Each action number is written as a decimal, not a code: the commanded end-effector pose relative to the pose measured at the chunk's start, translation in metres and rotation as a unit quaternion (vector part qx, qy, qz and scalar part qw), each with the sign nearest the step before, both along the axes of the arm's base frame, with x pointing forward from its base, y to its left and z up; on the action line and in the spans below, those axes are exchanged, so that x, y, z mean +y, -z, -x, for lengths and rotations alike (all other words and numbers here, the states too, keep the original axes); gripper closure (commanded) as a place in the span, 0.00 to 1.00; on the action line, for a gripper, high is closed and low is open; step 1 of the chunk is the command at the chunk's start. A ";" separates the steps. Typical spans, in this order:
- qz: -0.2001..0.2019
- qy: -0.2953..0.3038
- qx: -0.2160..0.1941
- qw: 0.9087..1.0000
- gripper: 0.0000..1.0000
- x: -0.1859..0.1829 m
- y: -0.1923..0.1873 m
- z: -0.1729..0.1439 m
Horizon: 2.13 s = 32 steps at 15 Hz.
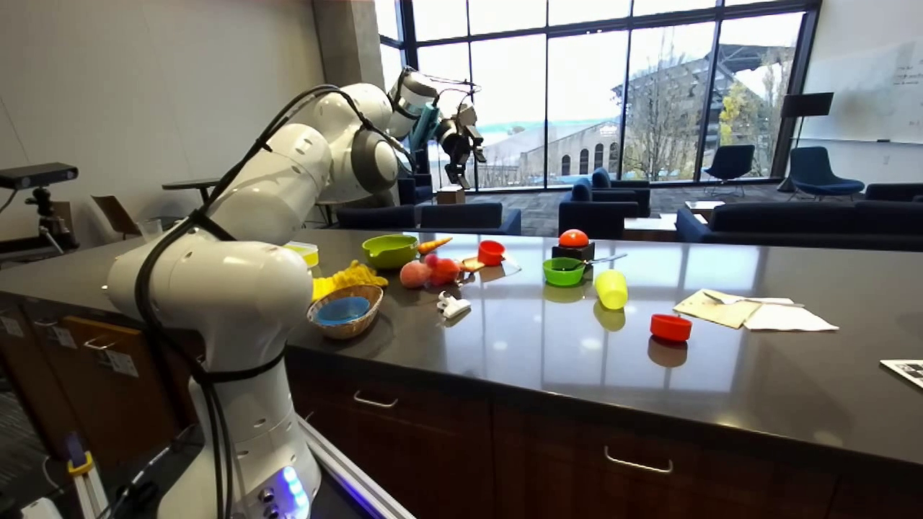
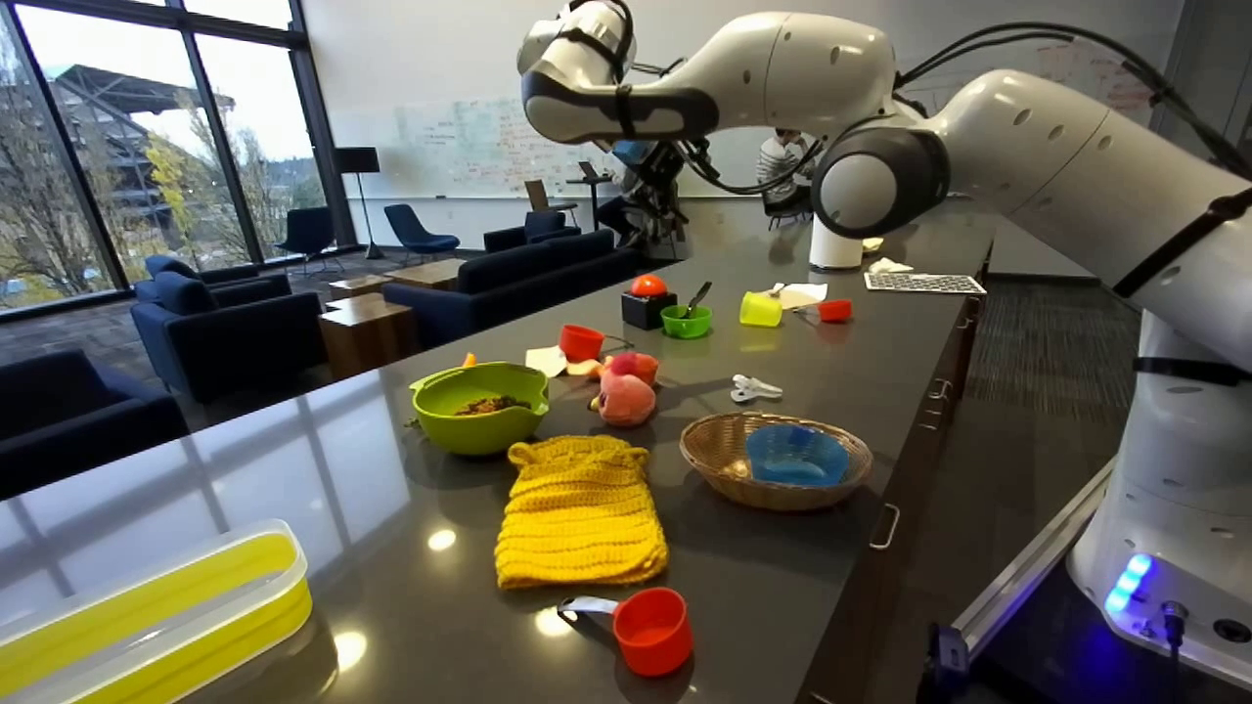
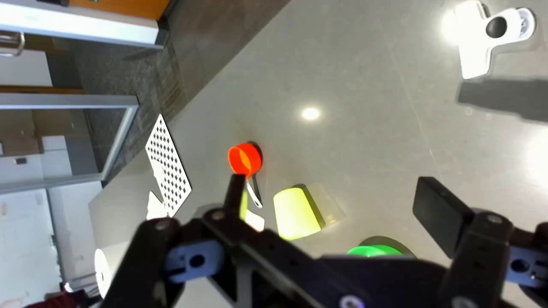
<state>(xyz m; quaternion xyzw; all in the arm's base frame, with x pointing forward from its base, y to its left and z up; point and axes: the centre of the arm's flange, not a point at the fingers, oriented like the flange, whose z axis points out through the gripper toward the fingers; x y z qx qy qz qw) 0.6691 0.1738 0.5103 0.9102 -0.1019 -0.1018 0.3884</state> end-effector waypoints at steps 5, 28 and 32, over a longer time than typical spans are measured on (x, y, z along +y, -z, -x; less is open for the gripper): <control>-0.141 -0.076 0.119 0.980 0.00 -0.103 0.042 -0.049; -0.241 -0.308 0.072 0.917 0.00 -0.165 0.039 -0.020; -0.238 -0.320 0.066 0.915 0.00 -0.152 0.013 -0.082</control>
